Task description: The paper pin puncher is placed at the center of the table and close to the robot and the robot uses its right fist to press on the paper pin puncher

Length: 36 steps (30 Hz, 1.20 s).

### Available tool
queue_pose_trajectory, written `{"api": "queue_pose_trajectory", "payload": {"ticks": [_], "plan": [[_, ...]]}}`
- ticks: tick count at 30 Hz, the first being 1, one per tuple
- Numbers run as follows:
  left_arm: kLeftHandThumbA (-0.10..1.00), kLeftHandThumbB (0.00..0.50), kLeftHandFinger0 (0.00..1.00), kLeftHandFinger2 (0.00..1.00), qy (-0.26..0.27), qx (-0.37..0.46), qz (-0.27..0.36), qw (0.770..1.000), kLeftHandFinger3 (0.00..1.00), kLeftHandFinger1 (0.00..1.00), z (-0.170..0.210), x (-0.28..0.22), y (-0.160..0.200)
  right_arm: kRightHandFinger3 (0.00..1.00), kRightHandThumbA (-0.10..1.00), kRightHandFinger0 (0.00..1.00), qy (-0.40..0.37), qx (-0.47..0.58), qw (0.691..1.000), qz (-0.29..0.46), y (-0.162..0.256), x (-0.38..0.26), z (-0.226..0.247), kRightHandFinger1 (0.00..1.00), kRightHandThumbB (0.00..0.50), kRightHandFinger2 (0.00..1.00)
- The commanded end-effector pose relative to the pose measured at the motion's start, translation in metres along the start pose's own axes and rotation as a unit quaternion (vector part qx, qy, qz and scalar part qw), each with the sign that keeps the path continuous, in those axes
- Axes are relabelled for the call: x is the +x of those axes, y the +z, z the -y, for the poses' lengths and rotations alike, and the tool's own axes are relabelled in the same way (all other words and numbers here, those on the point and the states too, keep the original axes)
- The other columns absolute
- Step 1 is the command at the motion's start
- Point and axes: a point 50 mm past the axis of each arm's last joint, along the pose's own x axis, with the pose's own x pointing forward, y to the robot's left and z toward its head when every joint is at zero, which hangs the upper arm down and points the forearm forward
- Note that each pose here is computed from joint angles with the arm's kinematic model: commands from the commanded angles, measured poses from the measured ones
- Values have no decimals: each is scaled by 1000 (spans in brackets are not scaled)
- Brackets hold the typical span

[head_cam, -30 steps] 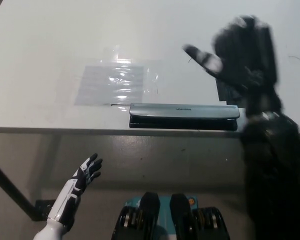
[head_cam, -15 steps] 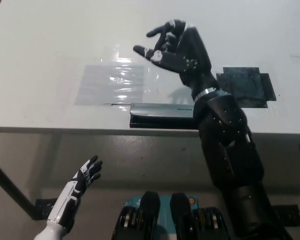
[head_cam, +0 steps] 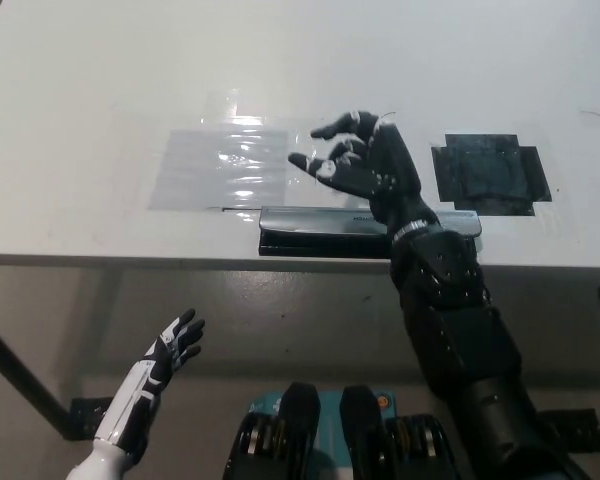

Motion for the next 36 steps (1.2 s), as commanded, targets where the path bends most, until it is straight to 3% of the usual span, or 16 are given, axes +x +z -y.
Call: {"api": "queue_pose_trajectory", "payload": {"ticks": [1, 6, 7, 9, 12, 17, 21, 24, 27, 29, 30, 33, 36], "plan": [[1000, 225, 1000, 1000, -6, 12, 20, 1000, 1000, 1000, 1, -7, 4, 378, 1000, 0, -6, -7, 1000, 14, -14, -8, 0, 188, 193, 466], [1000, 222, 1000, 1000, -3, 10, 16, 1000, 1000, 1000, 3, -11, 1, 335, 1000, 57, -12, 2, 1000, -12, -44, -19, 6, 183, 171, 427], [1000, 221, 1000, 1000, -3, 9, 17, 1000, 1000, 1000, 3, -11, 1, 266, 1000, 45, -22, -5, 999, -24, -50, -21, 7, 171, 185, 369], [1000, 232, 1000, 1000, -3, -1, 17, 1000, 1000, 1000, 4, -10, 1, 208, 1000, 7, -23, -7, 999, -31, -59, -23, 7, 141, 158, 320], [1000, 234, 1000, 1000, -3, 3, 18, 1000, 1000, 1000, 3, -9, 2, 291, 1000, 54, -24, 10, 999, -45, -69, -26, 5, 229, 139, 416], [1000, 233, 1000, 1000, -2, 13, 17, 1000, 1000, 1000, 2, -9, 2, 286, 1000, 46, -22, 7, 998, -53, -81, -31, 2, 228, 167, 429], [1000, 239, 1000, 1000, -6, 5, 6, 1000, 1000, 1000, 8, -22, -2, 195, 1000, 0, -23, -1, 997, -73, -104, -50, 5, 137, 126, 361], [1000, 239, 1000, 1000, -8, 2, -7, 1000, 1000, 1000, 12, -34, -5, 203, 1000, 0, -32, -18, 993, -116, -129, -71, 10, 116, 158, 357], [1000, 248, 1000, 1000, -10, 1, -15, 1000, 1000, 1000, 15, -43, -9, 74, 1000, 0, -41, -17, 987, -156, -154, -94, 14, 36, 98, 267], [1000, 248, 1000, 1000, -9, -1, -17, 1000, 1000, 1000, 15, -45, -10, 75, 1000, 0, -42, -21, 985, -169, -161, -100, 16, 33, 103, 269], [1000, 253, 1000, 1000, -8, -3, -17, 1000, 1000, 1000, 16, -45, -11, 83, 1000, 0, -44, -27, 982, -180, -167, -106, 18, 41, 140, 276], [1000, 260, 1000, 1000, -7, -4, -18, 1000, 1000, 1000, 17, -47, -12, 77, 1000, 0, -47, -37, 979, -197, -175, -115, 20, 22, 165, 261], [1000, 257, 1000, 1000, -7, -5, -15, 1000, 1000, 1000, 15, -46, -11, 101, 1000, 0, -50, -29, 977, -207, -179, -118, 24, 27, 148, 293]]}}
